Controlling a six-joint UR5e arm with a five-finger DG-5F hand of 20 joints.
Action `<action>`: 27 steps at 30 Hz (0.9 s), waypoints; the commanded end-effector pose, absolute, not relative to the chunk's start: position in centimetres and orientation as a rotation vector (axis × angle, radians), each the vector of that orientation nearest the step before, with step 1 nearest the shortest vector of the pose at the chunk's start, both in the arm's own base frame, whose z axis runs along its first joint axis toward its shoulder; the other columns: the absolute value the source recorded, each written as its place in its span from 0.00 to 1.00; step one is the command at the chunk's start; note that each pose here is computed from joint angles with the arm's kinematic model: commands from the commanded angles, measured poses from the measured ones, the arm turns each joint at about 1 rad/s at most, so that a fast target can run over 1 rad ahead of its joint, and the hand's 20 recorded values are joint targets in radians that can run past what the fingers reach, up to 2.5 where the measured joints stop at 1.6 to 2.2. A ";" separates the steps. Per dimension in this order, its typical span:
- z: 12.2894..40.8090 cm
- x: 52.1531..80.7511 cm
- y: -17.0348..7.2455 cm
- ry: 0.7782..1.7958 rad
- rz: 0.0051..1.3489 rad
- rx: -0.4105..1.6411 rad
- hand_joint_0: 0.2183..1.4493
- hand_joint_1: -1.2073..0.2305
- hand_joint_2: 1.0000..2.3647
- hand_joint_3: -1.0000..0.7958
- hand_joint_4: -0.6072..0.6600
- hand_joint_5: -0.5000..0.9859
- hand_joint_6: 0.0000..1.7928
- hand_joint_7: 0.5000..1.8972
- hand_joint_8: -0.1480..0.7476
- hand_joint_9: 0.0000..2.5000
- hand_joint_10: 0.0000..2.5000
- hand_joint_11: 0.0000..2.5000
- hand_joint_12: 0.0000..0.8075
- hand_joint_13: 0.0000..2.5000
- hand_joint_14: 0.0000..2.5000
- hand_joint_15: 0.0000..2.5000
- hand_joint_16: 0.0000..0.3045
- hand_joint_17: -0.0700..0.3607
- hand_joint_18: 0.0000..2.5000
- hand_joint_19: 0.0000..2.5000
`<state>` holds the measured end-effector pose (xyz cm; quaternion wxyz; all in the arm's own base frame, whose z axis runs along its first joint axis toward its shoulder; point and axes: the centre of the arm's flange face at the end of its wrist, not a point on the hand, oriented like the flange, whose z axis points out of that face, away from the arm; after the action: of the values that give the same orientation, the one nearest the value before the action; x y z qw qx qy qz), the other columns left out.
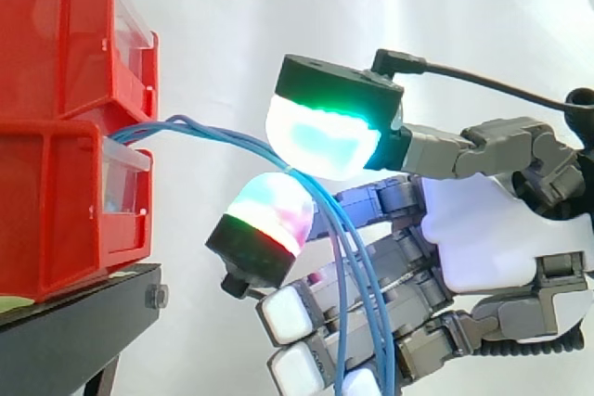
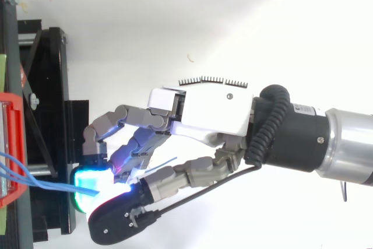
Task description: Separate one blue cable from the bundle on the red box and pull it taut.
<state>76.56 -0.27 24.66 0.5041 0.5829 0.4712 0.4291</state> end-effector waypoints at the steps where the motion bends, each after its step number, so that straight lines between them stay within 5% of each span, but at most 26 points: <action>1: 24.7 76.6 -0.3 1.138 1.035 1.407 0.28 0.38 0.01 0.38 0.61 0.22 0.47 0.44 0.54 0.38 0.01 0.22 0.48 0.37 0.01 0.19 0.21 0.49 0.30 0.28; 6: 24.6 76.6 -0.3 1.138 1.037 1.407 0.30 0.32 0.00 0.47 0.61 0.22 0.48 0.42 0.56 0.38 0.01 0.22 0.50 0.38 0.00 0.19 0.22 0.51 0.31 0.28; 18: 24.6 76.5 -0.3 1.139 1.036 1.408 0.39 0.20 0.01 0.39 0.51 0.20 0.47 0.42 0.46 0.33 0.01 0.23 0.39 0.33 0.01 0.19 0.17 0.44 0.26 0.28; 22: 24.6 76.6 -0.3 1.138 1.037 1.407 0.34 0.18 0.00 0.28 0.54 0.20 0.47 0.43 0.46 0.33 0.01 0.23 0.39 0.33 0.01 0.19 0.17 0.44 0.26 0.28; 27: 24.6 76.6 -0.3 1.138 1.037 1.407 0.23 0.28 0.00 0.28 0.58 0.21 0.47 0.43 0.49 0.35 0.01 0.23 0.43 0.35 0.01 0.19 0.19 0.46 0.27 0.28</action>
<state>76.56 -0.26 24.64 0.5035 0.5828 0.4715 0.4296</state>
